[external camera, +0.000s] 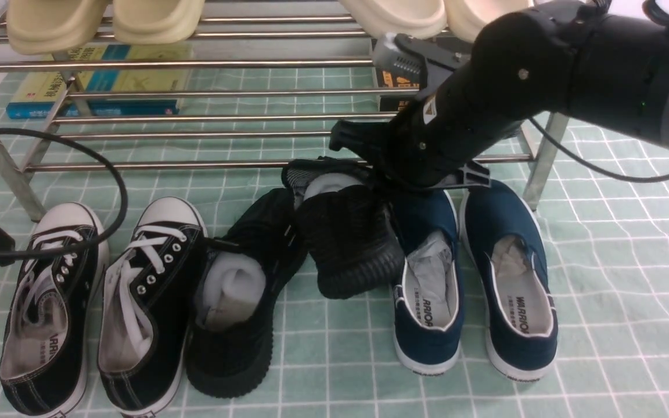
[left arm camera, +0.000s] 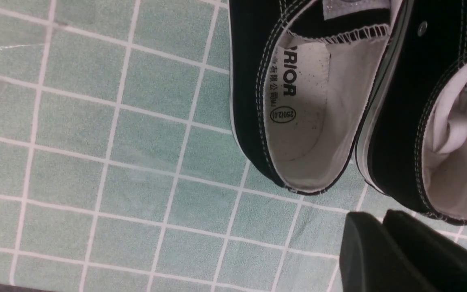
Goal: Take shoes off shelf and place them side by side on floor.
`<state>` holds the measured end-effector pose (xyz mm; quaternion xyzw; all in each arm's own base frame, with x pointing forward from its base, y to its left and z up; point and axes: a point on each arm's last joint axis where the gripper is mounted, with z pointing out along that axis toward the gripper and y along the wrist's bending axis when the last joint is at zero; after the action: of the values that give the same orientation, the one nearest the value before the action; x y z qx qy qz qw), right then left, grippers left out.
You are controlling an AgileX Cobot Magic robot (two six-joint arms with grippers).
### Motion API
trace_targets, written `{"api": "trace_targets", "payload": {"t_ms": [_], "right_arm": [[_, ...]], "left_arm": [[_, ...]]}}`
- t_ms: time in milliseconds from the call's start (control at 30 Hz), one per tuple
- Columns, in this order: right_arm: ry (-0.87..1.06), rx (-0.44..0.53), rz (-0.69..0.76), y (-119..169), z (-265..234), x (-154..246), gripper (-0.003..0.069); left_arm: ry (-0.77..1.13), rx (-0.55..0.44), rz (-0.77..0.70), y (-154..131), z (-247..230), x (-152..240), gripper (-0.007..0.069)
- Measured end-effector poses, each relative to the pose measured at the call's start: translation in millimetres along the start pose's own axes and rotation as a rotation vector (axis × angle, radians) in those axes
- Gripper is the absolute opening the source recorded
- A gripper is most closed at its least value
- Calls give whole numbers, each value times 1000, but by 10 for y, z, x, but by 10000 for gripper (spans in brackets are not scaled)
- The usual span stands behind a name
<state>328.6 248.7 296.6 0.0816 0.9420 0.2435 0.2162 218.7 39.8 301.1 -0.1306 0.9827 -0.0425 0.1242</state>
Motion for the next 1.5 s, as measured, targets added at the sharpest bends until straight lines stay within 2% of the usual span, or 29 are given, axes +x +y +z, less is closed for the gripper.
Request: {"api": "trace_targets", "payload": {"t_ms": [233,467,700,800,1067,1500], "right_arm": [[-14,90,-5,-81,-6,-13,34],[-1,80,-3,-8,96,77,34],[-50,-11,52,114,121,46,34],[-52,-19,60,133,109,40,34],[43,71,44,98,310,214,37],[149,96,76,122,529,414,53]], "left_arm": [[5,1,0,-1,0,4,89],[5,3,-1,-2,0,4,91],[5,4,-2,-4,0,4,98],[4,4,-2,-4,0,3,98],[2,5,-2,-4,0,2,106],[2,5,-1,-4,0,2,111]]}}
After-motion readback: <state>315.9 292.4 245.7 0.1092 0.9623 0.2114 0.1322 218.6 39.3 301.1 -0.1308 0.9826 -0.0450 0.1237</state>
